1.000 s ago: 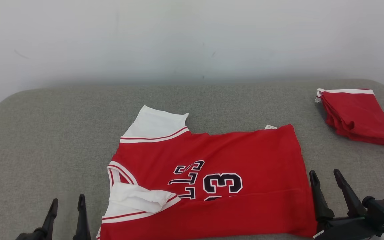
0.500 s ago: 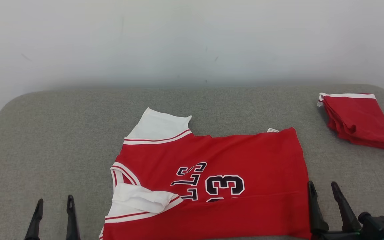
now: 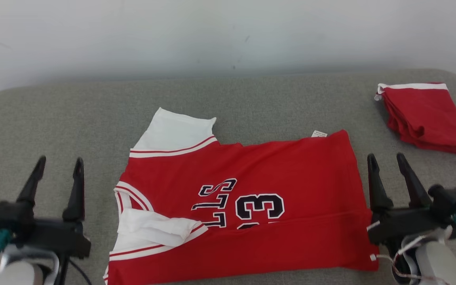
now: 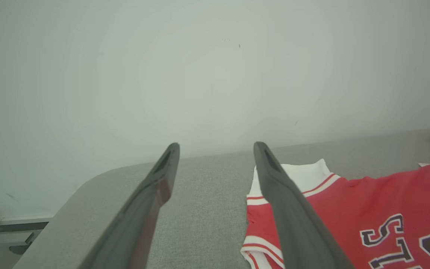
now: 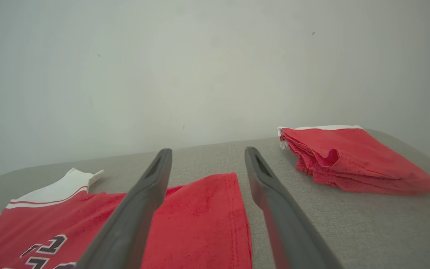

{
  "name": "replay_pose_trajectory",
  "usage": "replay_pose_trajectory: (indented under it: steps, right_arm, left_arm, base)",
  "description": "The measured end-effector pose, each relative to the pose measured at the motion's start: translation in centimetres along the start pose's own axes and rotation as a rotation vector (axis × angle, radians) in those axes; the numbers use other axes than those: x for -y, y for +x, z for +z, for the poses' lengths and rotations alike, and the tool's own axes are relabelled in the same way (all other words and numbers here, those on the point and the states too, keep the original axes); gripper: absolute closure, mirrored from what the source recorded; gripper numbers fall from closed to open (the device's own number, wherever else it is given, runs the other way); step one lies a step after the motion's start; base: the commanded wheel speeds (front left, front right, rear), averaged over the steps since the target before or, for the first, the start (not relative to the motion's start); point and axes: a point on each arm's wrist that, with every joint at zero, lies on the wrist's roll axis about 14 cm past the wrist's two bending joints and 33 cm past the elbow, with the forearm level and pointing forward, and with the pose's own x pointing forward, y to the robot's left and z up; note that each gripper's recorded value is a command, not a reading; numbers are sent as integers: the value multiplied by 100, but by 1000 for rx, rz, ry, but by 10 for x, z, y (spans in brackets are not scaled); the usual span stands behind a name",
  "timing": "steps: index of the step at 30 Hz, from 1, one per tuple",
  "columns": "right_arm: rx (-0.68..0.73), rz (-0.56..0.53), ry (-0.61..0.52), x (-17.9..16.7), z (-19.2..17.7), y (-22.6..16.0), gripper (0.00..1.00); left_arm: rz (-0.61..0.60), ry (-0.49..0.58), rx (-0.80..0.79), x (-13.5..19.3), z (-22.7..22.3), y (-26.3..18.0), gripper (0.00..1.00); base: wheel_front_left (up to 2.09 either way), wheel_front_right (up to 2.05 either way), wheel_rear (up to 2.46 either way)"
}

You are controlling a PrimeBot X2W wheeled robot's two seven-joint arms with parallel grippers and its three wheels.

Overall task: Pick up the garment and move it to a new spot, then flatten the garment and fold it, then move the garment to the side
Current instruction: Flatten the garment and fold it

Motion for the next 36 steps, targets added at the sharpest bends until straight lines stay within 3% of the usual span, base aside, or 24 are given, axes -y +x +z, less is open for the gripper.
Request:
replay_pose_trajectory:
  steps: [6, 11, 21, 29, 36]
  right_arm:
    - [-51, -8, -17, 7, -4, 51, 0]
    - [-145, -9, -53, 12, -23, 83, 0]
    - [-308, -20, -97, 24, -68, 108, 0]
    - [-390, -18, -126, 30, -88, 111, 0]
    - [-457, -2, -139, 30, -105, 111, 0]
  left_arm:
    - [-79, -47, -21, 9, 9, 71, 0]
    - [-173, -54, -143, 28, -13, 119, 0]
    - [-258, -26, -347, 48, -75, 169, 0]
    - [-328, 7, -469, 74, -118, 193, 0]
    - [-322, 17, -581, 75, -156, 198, 0]
  base:
    - [0, 0, 0]
    - [0, 0, 0]
    - [0, 0, 0]
    - [0, 0, 0]
    - [0, 0, 0]
